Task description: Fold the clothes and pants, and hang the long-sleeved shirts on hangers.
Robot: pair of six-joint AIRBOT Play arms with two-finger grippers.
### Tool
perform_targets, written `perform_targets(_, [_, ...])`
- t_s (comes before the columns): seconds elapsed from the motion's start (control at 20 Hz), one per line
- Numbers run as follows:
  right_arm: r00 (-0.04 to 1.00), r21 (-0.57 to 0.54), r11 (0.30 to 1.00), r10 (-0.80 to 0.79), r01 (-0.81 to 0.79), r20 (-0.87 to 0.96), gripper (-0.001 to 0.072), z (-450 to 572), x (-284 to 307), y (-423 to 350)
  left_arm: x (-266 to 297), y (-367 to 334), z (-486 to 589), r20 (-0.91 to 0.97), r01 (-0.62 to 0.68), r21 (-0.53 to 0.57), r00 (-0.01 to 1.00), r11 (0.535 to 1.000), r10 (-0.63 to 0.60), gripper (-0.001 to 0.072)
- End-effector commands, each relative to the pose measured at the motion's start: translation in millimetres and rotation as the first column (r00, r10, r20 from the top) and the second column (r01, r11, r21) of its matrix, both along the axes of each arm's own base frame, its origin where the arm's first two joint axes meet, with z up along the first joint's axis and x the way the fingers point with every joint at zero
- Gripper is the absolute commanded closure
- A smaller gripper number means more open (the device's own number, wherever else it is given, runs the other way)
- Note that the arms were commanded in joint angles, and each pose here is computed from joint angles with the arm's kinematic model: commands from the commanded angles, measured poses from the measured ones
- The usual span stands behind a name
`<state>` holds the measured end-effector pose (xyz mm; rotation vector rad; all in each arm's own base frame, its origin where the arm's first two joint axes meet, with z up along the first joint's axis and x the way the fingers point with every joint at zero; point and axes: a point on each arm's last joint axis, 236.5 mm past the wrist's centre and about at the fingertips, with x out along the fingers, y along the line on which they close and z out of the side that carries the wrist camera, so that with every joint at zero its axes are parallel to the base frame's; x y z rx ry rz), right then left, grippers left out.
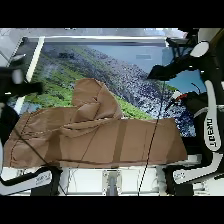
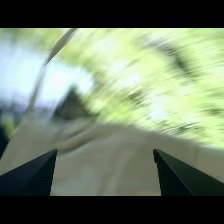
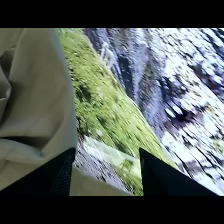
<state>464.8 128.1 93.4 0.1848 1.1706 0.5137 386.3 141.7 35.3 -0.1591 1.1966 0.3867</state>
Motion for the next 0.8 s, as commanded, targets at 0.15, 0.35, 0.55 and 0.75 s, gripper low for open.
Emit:
perform_targets(0.15, [0.996,0.022,0.999,0.029,-0.031,0.09,0.026,0,13,54,-42,94,-72,0.004,-0.162,-0.346,0.985,0.924,0.174,0.0021])
perform_targets(0.35, [0.997,0.061,0.997,-0.051,0.047,0.065,0.026,3,17,56,-36,99,-118,-0.044,-0.067,-0.309,0.997,0.949,0.056,0.0022])
perform_targets(0.55, [0.996,0.074,0.994,-0.079,0.075,0.046,0.026,3,17,56,-12,85,-135,-0.048,0.067,-0.307,0.995,0.949,-0.086,0.0024])
perform_targets(0.75, [0.995,0.078,0.993,-0.09,0.086,0.039,0.0261,3,17,56,-12,54,-133,-0.084,0.189,-0.355,0.969,0.916,-0.233,0.0202])
